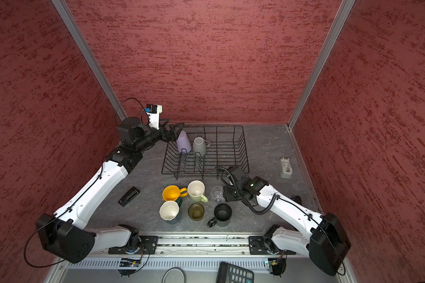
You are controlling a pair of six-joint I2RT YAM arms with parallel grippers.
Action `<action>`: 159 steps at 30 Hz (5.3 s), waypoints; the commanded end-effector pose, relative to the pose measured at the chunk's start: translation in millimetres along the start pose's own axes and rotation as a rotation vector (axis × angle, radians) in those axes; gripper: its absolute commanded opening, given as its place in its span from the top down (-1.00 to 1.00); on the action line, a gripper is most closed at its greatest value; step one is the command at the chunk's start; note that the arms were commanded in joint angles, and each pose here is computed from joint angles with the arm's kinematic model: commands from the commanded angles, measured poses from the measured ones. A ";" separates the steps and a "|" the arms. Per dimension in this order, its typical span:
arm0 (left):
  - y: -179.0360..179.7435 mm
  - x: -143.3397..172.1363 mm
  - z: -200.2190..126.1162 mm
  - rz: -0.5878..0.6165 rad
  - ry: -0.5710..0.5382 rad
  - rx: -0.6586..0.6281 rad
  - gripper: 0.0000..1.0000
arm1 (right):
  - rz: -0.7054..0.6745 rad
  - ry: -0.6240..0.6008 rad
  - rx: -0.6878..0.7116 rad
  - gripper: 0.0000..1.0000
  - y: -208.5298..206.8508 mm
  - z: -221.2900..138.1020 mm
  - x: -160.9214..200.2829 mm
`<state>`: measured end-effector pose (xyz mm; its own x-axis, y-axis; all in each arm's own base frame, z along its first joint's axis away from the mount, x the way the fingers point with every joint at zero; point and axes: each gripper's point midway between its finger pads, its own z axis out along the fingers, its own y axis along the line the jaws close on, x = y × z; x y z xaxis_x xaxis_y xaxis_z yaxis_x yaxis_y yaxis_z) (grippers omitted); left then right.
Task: Load cups into a dish rack
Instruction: Pick up the cup from the center of the table.
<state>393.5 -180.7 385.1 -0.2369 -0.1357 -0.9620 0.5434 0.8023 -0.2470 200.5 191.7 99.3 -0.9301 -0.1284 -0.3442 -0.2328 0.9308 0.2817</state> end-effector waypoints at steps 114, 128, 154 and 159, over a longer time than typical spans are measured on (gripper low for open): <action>-105.6 81.0 -45.3 0.336 -0.114 0.763 -0.99 | -0.248 -0.579 -1.029 1.00 119.2 -184.0 -183.2; -117.9 69.2 -38.6 0.360 -0.147 0.797 -0.99 | -0.259 -0.549 -1.080 1.00 134.7 -181.1 -180.7; -135.0 66.8 -25.9 0.363 -0.161 0.849 -0.81 | -0.236 -0.477 -1.139 1.00 153.0 -163.2 -177.8; -134.7 67.2 -24.5 0.358 -0.154 0.849 -0.70 | -0.231 -0.467 -1.138 1.00 154.5 -159.7 -176.0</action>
<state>274.7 -282.2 345.9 0.1123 -0.0739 -0.9909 0.9902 0.0912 0.1054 296.9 295.6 336.1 -0.7251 0.1272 -0.6767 -0.6682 0.1072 0.7362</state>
